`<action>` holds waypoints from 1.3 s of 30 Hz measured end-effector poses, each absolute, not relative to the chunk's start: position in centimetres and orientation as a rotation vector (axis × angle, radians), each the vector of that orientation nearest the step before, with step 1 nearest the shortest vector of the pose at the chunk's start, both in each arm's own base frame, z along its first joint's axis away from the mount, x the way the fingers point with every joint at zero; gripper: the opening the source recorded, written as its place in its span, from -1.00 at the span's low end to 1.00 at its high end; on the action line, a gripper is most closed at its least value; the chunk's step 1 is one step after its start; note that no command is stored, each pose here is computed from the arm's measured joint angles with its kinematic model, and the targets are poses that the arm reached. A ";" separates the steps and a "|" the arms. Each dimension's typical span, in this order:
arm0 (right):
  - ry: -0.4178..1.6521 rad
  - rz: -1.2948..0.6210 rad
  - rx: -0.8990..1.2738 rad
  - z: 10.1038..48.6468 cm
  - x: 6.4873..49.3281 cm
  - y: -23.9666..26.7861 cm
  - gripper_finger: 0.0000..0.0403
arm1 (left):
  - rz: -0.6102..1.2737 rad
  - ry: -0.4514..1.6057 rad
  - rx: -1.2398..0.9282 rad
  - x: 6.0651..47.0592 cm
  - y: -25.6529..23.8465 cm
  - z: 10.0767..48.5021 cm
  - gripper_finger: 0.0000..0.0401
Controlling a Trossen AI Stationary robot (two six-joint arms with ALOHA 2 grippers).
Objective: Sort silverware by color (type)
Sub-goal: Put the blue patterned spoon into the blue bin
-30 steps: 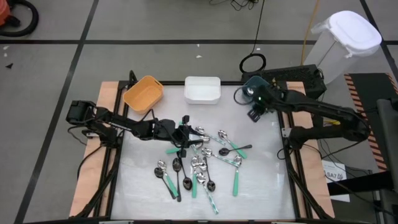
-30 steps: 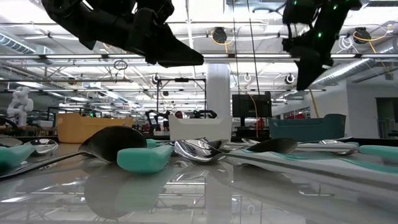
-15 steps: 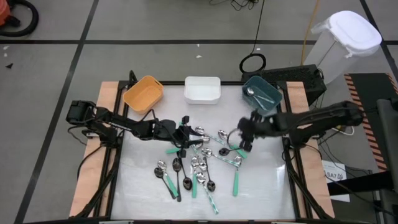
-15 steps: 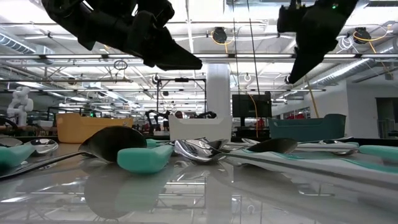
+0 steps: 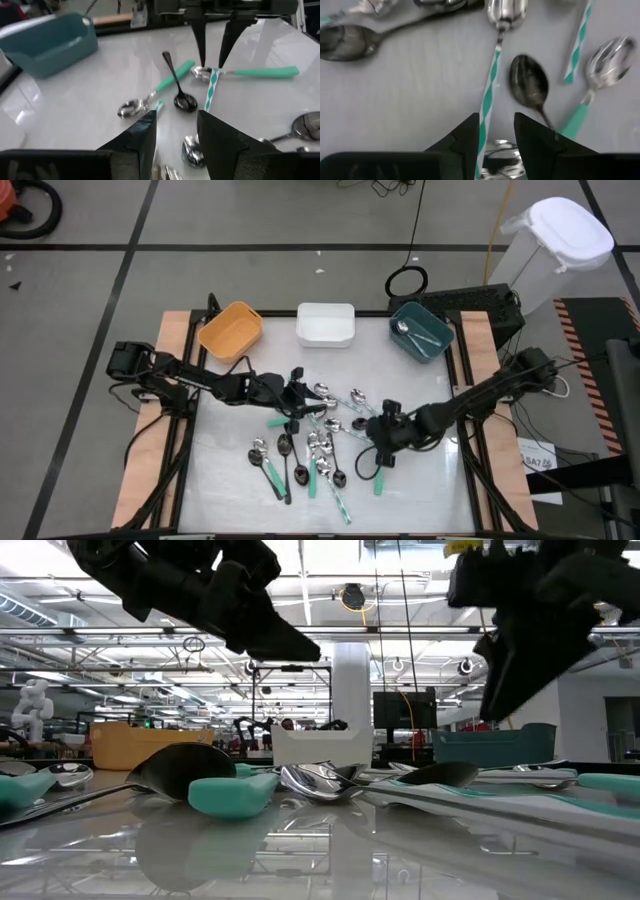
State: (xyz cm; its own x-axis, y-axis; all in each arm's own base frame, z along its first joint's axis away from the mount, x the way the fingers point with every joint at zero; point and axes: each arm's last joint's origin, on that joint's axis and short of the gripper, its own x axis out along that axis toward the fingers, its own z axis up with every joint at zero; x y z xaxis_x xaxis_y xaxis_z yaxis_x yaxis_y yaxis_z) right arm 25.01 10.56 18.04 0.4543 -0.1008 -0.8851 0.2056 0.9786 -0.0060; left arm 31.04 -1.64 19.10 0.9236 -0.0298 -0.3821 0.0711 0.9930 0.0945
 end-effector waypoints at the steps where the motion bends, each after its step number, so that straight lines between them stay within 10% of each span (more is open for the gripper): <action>1: 1.091 -0.195 0.111 17.7 25.1 10.7 -0.42 | -0.051 0.403 0.098 31.0 -1.7 19.0 -0.29; 12: 1.095 -0.194 0.156 16.9 25.6 11.1 -0.39 | -0.097 0.431 0.043 30.7 -3.8 18.7 -0.29; 24: 1.065 -0.249 0.151 16.9 25.7 10.9 0.08 | -0.078 0.421 0.042 30.0 -7.4 18.8 -0.29; 39: 1.194 -0.239 0.153 13.0 26.6 11.7 0.01 | -0.093 0.393 0.037 29.8 -8.7 19.0 -0.29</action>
